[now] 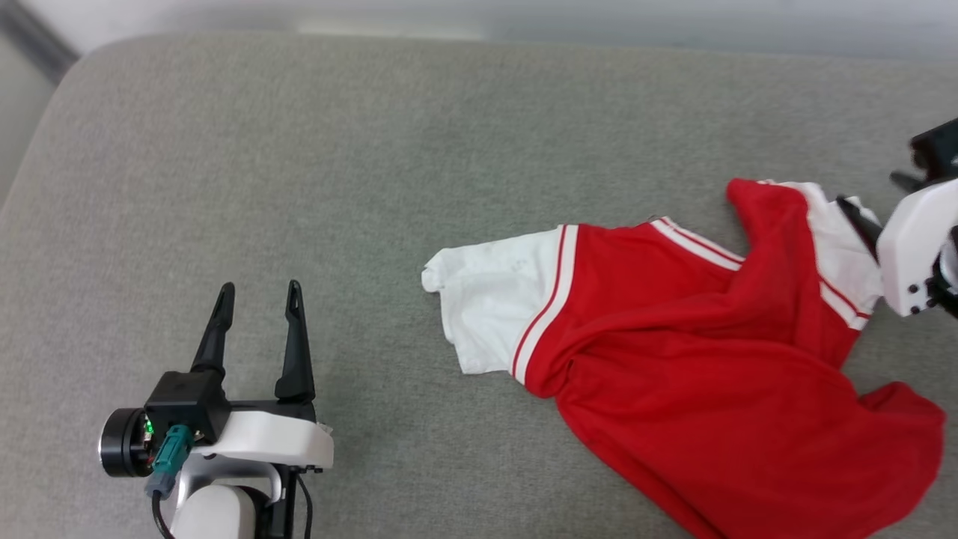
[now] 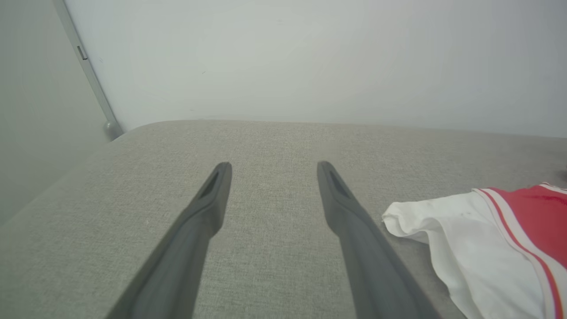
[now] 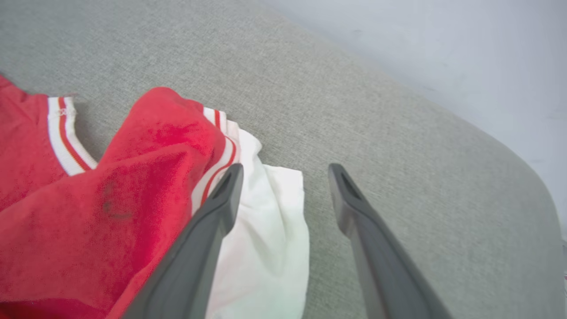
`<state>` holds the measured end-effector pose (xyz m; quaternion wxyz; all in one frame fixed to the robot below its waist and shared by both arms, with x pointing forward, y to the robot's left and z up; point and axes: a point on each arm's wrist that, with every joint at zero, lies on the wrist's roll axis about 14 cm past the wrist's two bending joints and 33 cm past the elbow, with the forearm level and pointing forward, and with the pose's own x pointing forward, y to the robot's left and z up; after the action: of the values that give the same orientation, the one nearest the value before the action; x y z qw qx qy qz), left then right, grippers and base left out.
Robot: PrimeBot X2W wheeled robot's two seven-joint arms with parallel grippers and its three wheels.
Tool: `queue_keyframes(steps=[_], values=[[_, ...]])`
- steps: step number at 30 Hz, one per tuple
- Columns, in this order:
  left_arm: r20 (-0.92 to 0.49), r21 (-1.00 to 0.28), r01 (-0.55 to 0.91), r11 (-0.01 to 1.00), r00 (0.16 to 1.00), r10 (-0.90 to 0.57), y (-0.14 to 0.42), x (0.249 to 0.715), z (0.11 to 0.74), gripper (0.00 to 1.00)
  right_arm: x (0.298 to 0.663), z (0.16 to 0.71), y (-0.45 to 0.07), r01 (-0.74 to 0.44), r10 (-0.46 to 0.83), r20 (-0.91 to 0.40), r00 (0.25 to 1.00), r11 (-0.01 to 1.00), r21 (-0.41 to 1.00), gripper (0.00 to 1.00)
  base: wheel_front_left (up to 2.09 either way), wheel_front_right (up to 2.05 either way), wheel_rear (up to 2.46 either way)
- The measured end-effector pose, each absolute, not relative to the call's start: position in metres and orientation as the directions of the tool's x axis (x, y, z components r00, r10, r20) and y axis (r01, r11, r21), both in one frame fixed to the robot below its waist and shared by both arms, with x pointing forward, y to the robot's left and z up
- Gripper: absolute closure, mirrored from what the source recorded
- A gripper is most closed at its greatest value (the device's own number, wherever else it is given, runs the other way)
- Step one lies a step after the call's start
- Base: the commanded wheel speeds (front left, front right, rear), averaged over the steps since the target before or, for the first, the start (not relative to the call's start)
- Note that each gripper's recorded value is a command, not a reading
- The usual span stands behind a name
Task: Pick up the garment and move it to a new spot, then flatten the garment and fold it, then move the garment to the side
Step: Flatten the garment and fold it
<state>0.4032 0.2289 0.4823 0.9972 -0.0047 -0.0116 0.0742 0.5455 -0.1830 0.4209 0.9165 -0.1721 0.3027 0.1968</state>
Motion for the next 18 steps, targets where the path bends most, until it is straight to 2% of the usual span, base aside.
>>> queue_keyframes(steps=[3,8,13,18], values=[[0.054,-0.007,-0.128,0.992,0.99,0.128,0.225,0.403,0.493,0.0,0.547,0.461,-0.195,-0.417,0.283,-0.477,0.832,0.887,-0.201,0.0,0.0,0.0,0.0],[0.125,0.024,-0.078,0.997,0.989,0.075,0.222,0.407,0.518,0.0,0.53,0.511,-0.218,-0.334,0.281,-0.255,0.925,0.922,-0.195,0.0,0.0,0.0,0.0],[0.195,0.077,0.001,0.997,0.981,-0.016,0.214,0.426,0.551,0.0,0.503,0.542,-0.237,-0.25,0.241,-0.072,0.968,0.95,-0.188,0.0,0.0,0.0,0.0],[0.163,0.152,0.099,0.983,0.979,-0.124,0.201,0.455,0.581,0.0,0.47,0.554,-0.241,-0.185,0.194,0.04,0.98,0.968,-0.168,0.0,0.0,0.0,0.0]])
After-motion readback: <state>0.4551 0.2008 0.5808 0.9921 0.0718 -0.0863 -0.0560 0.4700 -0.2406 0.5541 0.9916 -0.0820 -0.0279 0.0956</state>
